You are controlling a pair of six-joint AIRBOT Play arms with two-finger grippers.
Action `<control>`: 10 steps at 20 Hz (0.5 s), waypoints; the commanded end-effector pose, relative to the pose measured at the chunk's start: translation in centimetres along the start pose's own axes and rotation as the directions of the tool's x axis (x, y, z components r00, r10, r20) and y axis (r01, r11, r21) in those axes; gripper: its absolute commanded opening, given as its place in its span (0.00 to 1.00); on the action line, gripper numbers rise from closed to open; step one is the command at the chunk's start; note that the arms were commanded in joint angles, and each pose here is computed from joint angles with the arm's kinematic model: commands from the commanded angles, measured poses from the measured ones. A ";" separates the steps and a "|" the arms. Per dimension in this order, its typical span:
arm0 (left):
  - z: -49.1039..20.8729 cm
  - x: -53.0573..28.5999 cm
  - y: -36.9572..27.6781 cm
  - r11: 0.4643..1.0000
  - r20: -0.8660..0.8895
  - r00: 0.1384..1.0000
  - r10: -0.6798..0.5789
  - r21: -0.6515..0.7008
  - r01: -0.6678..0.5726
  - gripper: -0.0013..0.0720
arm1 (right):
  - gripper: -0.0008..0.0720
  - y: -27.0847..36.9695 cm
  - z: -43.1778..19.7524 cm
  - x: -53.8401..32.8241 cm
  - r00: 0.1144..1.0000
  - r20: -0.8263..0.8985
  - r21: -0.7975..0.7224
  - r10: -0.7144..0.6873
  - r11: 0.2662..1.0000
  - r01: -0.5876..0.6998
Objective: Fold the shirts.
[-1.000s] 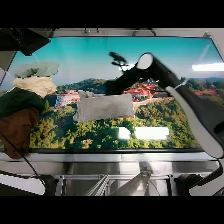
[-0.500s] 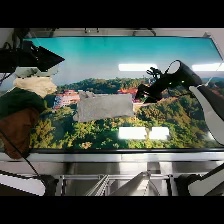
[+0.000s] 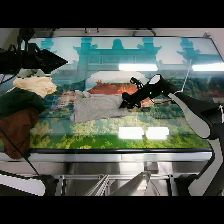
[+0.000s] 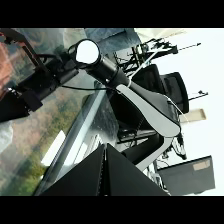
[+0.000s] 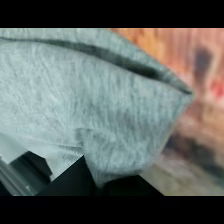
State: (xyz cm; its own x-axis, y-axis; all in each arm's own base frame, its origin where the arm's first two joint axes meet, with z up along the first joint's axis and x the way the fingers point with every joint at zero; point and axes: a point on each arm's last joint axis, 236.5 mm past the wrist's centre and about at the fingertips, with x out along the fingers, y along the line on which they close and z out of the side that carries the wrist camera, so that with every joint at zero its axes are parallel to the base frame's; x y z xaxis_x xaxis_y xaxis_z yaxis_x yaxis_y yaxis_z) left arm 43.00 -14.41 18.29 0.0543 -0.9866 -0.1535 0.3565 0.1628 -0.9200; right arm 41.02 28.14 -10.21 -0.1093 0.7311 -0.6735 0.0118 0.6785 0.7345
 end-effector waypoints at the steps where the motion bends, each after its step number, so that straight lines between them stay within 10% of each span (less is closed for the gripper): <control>1: -0.3 0.0 -0.1 1.000 -0.013 1.000 -0.006 -0.001 0.006 0.02 | 0.03 3.6 3.4 -5.7 0.980 0.155 -0.061 0.127 0.991 -0.119; 6: -0.7 0.0 -0.3 1.000 -0.028 1.000 -0.013 -0.001 0.013 0.02 | 0.03 -7.3 5.0 -27.0 0.849 0.480 0.187 -0.223 0.971 0.149; 10: -1.0 1.0 -0.6 1.000 -0.051 0.998 -0.021 0.021 0.022 0.02 | 0.03 -19.2 -6.2 -39.7 0.670 0.442 0.578 -0.596 0.761 0.296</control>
State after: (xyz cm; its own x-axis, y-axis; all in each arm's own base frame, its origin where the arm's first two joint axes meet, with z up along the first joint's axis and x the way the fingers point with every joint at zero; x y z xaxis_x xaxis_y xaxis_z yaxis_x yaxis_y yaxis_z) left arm 42.20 -14.94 18.31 0.0162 -0.9883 -0.1519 0.3594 0.1475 -0.9215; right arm 46.34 -2.11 2.56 0.4005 0.4075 -0.8207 0.2814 0.7977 0.5334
